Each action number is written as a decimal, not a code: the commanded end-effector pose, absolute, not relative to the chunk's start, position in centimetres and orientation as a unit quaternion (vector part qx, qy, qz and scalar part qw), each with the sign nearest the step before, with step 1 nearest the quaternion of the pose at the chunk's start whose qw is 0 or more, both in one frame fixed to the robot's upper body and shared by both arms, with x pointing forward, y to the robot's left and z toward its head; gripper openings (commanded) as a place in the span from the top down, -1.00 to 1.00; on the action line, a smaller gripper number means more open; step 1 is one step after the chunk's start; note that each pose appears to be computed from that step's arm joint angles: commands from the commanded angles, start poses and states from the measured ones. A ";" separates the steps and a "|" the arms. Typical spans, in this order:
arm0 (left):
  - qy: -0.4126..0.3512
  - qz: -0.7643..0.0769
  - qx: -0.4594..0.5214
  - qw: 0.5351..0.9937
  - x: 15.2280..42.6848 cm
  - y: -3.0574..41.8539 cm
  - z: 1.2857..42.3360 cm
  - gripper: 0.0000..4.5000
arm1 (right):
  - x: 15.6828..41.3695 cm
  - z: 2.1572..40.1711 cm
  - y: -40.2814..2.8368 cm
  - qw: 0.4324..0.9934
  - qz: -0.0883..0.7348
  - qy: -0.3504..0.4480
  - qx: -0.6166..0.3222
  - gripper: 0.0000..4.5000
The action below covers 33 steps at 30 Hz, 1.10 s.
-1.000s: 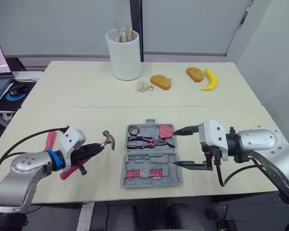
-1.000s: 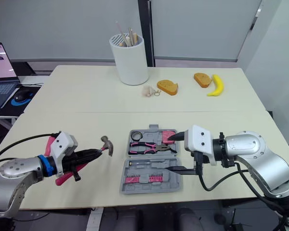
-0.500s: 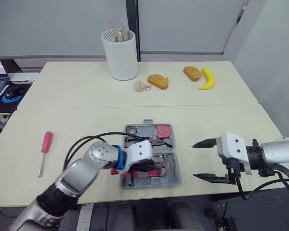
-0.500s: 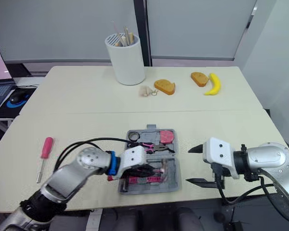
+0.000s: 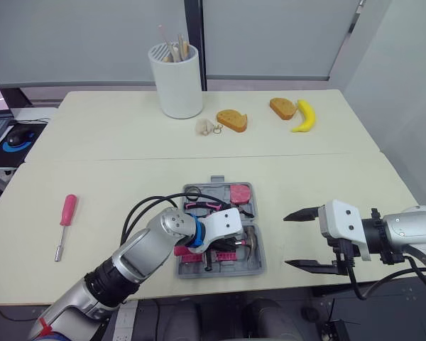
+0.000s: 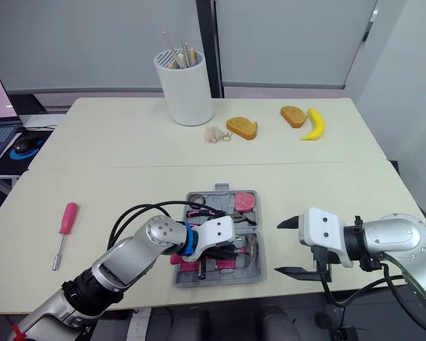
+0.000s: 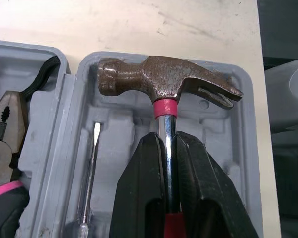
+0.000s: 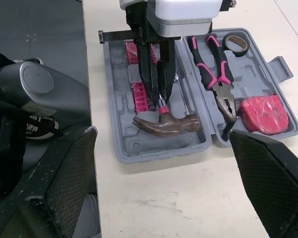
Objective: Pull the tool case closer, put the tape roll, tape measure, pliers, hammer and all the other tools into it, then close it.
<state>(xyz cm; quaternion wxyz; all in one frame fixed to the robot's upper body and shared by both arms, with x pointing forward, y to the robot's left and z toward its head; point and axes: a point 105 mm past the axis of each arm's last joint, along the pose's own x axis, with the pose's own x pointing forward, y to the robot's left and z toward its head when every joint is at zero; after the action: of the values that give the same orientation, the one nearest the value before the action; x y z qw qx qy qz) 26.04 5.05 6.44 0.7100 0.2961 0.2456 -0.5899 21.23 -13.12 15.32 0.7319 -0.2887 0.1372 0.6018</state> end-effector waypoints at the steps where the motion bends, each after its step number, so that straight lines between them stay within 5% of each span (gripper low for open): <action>1: 0.231 -0.590 0.305 0.711 26.2 4.3 6.9 0.97 | 21.2 15.9 -13.0 0.726 0.603 0.123 -0.306 -1.00; 29: 0.212 -0.573 0.318 0.725 27.2 3.1 6.6 0.97 | 21.1 16.1 -12.7 0.727 0.602 0.120 -0.307 -1.00; 33: 0.204 -0.580 0.315 0.723 27.1 3.0 7.3 0.42 | 21.1 16.1 -12.7 0.728 0.601 0.121 -0.307 -1.00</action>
<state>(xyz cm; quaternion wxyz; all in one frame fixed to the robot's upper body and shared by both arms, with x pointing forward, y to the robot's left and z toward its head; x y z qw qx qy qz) 27.00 3.71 5.55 0.7208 0.3117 0.2390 -0.5712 21.31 -13.05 15.33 0.7332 -0.2892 0.1370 0.6000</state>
